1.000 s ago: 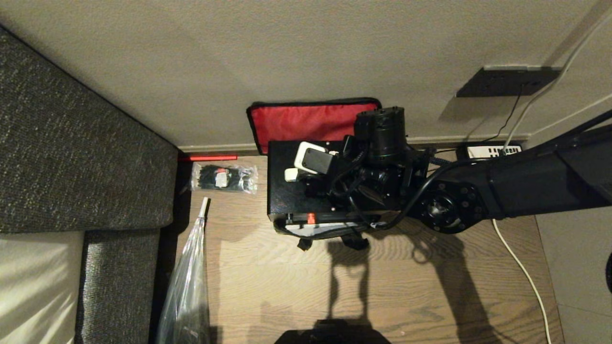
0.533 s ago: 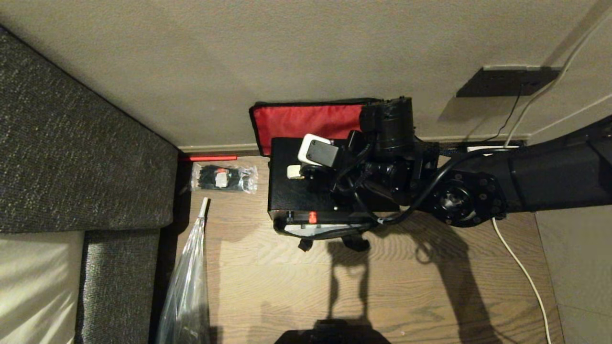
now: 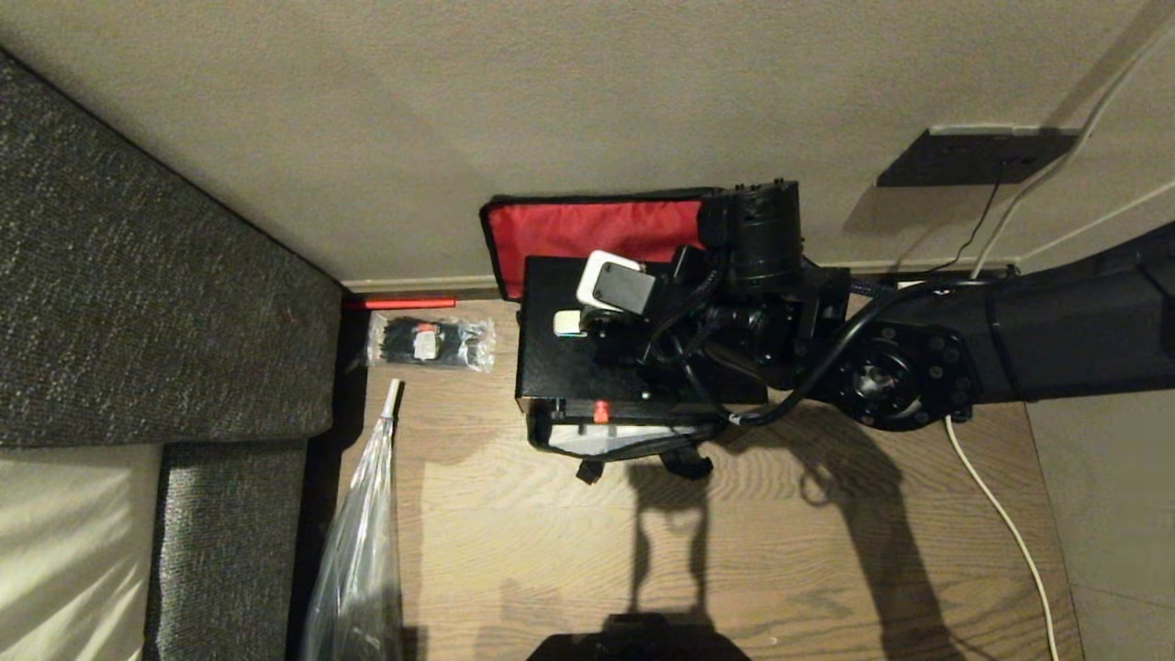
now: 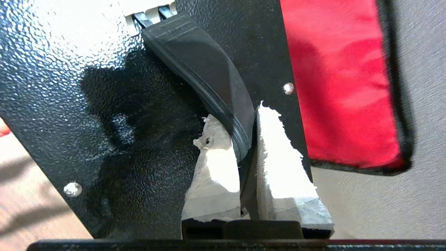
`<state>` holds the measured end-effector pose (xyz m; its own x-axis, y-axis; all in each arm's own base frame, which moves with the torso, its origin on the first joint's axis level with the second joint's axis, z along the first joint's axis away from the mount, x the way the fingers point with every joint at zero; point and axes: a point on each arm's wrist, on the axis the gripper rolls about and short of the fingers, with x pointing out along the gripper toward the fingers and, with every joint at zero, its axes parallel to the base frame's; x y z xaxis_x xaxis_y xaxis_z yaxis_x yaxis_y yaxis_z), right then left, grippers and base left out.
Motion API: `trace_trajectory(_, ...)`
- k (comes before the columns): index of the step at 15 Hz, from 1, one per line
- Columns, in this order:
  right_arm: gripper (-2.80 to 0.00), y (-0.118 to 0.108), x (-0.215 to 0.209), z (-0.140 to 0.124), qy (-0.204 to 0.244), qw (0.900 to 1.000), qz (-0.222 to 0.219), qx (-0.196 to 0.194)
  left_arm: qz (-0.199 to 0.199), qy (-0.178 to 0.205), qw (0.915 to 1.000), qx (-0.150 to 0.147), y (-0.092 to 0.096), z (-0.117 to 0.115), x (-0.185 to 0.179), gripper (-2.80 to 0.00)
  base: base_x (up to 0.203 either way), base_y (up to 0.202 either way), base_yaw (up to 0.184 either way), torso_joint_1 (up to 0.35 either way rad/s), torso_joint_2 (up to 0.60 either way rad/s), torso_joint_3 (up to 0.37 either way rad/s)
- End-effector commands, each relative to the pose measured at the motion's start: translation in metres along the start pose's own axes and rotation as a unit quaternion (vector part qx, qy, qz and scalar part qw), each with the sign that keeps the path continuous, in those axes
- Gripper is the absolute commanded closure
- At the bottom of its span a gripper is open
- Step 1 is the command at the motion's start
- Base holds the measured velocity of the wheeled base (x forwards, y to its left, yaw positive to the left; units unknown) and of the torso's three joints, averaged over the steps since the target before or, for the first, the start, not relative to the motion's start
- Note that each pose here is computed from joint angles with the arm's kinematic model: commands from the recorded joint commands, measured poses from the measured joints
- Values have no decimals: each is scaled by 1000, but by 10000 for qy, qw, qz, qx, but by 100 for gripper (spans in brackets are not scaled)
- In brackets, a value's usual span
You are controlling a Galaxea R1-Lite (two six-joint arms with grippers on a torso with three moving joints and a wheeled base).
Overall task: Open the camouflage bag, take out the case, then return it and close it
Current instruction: Place the black box back
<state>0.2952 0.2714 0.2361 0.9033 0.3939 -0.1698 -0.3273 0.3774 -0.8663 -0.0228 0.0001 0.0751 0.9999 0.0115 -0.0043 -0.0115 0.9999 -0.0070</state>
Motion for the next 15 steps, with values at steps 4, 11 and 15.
trace_trajectory(4,0,-10,-11,3,-24,10000,-49,21,4,9,10000,-5,0,-1,0,0,0,0,0,0,0,0)
trace_trajectory(11,0,-11,-16,-1,80,9999,90,47,4,10,10000,-3,0,-1,0,0,0,0,0,0,0,0)
trace_trajectory(15,0,0,-8,-10,185,9997,145,-28,4,10,10000,-3,0,-1,0,0,0,0,0,0,0,0)
